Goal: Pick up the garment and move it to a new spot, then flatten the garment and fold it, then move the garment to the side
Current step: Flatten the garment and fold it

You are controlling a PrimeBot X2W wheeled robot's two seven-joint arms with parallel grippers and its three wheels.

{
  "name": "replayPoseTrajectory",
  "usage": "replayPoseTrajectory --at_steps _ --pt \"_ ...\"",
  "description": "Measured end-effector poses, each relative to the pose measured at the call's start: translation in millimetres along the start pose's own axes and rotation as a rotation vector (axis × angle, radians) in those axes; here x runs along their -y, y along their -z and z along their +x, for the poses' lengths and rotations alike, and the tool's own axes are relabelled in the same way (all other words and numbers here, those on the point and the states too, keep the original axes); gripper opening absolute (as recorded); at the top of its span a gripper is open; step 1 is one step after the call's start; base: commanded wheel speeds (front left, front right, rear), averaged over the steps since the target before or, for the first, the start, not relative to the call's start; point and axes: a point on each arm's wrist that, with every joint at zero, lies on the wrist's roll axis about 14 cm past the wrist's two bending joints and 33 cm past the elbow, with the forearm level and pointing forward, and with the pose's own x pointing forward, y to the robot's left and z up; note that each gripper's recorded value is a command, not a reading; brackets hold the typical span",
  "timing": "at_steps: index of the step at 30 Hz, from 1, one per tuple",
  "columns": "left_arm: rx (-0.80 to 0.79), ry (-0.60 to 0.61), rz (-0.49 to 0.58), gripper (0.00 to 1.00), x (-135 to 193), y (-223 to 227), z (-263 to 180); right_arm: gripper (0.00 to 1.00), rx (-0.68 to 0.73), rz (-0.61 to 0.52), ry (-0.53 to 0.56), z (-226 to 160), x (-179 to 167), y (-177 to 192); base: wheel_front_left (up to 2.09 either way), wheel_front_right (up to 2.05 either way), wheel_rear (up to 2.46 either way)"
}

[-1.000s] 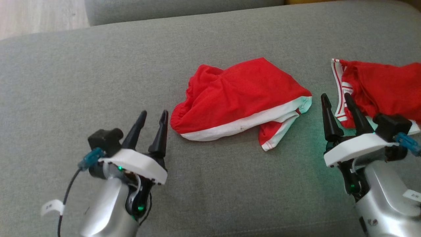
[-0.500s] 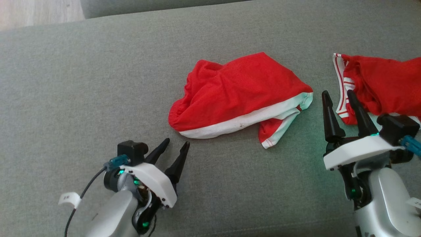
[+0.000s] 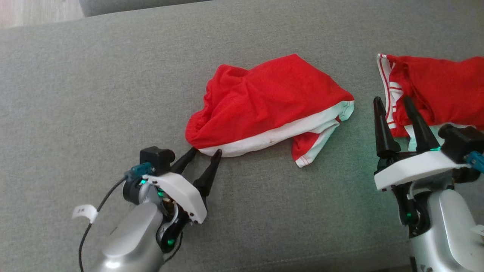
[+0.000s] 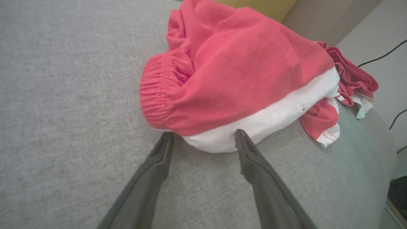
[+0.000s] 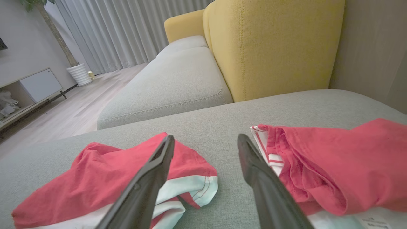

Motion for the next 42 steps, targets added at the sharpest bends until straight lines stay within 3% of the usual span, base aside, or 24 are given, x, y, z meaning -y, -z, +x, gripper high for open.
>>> replayPoseTrajectory --at_steps 9,10,11,12,19,27,41,42 --pt "0.008 -0.031 0.016 1.0 -14.3 -2.3 5.1 1.0 -0.007 0.005 0.016 0.2 4.2 2.3 0.0 0.0 0.0" --pt "0.01 -0.033 0.016 0.9 -14.8 -2.6 5.5 1.0 -0.012 0.004 0.017 0.4 4.6 3.2 0.0 0.0 0.0" --pt "0.01 -0.033 0.019 0.13 -15.0 -2.7 6.0 1.0 -0.015 0.001 0.018 0.5 4.8 3.9 0.0 0.0 0.0" --pt "0.009 -0.031 0.024 0.0 -14.8 -3.2 6.7 1.0 -0.019 0.001 0.02 0.6 5.3 5.0 0.0 0.0 0.0" --pt "0.033 -0.028 0.034 0.0 -13.9 -9.2 5.0 1.0 -0.113 0.0 0.069 -2.0 20.1 28.3 0.0 0.0 0.0" --pt "0.101 -0.039 0.038 0.0 -17.2 -28.0 -0.9 1.0 -0.256 0.044 0.032 2.3 4.3 69.8 0.0 0.0 0.0" --pt "0.127 -0.049 0.036 0.0 -20.4 -33.2 -5.1 1.0 -0.316 0.046 -0.013 20.0 -10.3 91.7 0.0 0.0 0.0" --pt "0.126 -0.049 0.035 0.0 -20.5 -33.0 -4.9 0.85 -0.315 0.048 -0.014 21.1 -10.2 91.4 0.0 0.0 0.0"
